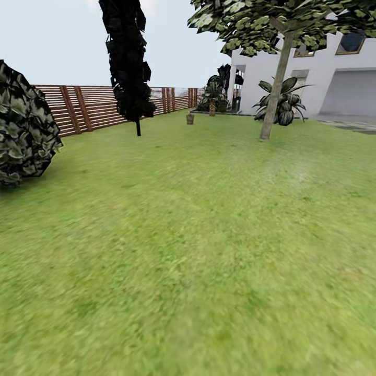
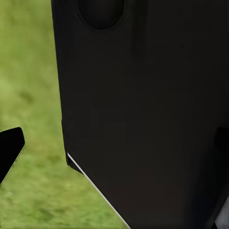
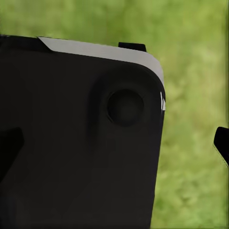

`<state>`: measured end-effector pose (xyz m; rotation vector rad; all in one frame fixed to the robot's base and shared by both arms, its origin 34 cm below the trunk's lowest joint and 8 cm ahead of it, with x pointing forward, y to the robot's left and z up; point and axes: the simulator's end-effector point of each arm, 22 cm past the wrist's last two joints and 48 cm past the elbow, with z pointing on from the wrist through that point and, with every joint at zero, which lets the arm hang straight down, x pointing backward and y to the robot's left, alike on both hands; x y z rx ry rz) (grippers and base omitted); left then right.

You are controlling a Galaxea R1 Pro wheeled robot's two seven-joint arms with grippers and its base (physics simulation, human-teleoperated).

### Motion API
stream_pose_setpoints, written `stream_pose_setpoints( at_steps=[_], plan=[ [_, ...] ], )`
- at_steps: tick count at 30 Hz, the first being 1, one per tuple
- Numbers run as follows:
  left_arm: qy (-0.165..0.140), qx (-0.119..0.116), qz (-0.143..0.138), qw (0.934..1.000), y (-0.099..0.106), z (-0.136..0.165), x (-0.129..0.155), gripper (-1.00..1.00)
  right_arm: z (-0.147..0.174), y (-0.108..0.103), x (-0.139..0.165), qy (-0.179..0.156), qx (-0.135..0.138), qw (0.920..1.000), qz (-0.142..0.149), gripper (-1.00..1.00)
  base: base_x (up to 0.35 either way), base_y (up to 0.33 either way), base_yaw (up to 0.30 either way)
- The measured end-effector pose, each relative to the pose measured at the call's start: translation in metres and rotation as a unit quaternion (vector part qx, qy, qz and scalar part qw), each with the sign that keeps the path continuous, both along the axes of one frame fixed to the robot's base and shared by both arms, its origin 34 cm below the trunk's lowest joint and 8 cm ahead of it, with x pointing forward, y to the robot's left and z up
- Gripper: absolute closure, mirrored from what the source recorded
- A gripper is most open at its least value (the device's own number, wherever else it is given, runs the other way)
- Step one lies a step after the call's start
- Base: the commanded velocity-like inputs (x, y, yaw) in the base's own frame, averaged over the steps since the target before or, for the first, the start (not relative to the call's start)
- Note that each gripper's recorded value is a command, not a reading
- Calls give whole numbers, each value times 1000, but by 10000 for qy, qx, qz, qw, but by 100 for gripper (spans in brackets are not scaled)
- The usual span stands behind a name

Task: Take the three Easter eggs out of the wicker basket on the lawn in the garden, then place them on the lawn next to a single tree (choose any tree) so that all three eggs are next to the same tree and none are left in the basket.

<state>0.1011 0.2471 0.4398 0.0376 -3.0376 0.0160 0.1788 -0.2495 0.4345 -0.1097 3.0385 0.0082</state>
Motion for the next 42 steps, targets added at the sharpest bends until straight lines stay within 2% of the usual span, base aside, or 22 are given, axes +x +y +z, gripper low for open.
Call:
stream_pose_setpoints(
  at_steps=[42],
  plan=[
    [0,0,0,10000,0,0,0,-100,0,1,0,0,7,10000,-1,-100,339,0,0]
  ],
)
